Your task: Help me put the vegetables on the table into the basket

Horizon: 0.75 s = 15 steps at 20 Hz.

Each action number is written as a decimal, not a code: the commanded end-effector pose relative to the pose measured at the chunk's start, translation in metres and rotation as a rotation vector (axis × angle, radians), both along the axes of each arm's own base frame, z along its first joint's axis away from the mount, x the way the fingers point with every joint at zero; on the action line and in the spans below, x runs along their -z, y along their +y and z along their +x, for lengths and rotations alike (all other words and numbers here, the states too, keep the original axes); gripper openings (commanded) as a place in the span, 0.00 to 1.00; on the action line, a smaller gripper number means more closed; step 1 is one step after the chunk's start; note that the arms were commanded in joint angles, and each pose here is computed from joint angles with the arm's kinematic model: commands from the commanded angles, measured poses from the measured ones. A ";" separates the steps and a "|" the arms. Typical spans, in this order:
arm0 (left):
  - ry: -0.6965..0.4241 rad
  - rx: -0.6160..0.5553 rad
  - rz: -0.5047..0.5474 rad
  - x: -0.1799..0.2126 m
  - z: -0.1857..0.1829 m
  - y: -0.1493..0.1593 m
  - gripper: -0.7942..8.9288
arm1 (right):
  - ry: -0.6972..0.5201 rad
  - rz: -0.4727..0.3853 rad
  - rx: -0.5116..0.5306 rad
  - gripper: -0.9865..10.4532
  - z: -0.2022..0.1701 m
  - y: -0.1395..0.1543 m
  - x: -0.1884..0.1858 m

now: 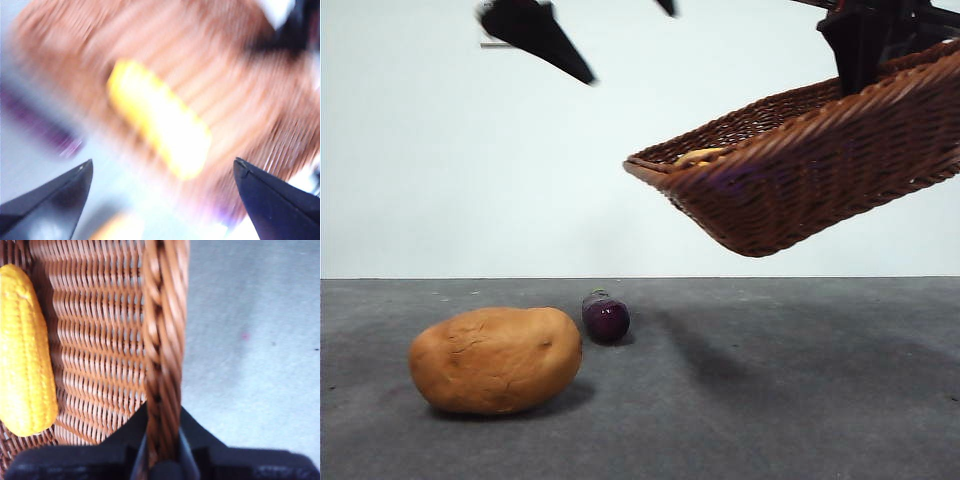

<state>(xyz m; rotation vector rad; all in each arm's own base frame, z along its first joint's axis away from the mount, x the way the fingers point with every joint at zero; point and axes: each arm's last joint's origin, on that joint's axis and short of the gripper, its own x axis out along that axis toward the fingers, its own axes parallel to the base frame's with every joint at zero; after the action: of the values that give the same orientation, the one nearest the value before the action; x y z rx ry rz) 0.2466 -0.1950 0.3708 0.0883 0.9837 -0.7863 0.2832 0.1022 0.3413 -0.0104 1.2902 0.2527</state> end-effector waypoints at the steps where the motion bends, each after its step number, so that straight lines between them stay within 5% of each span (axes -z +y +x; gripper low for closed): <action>1: -0.016 0.120 0.125 0.000 -0.015 0.010 0.56 | 0.017 -0.007 -0.001 0.08 0.001 -0.007 0.002; 10: -0.012 0.236 0.209 -0.013 -0.051 0.045 0.56 | 0.034 -0.041 0.017 0.08 0.004 -0.026 0.003; 15: 0.063 0.341 0.302 0.034 -0.052 0.045 0.56 | 0.037 -0.043 0.017 0.08 0.004 -0.028 0.003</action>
<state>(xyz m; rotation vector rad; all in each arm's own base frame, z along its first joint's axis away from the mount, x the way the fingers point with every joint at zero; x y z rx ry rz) 0.1934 -0.1480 0.3425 0.4678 1.1569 -0.9215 0.2867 0.0743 0.3398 -0.0279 1.3298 0.2015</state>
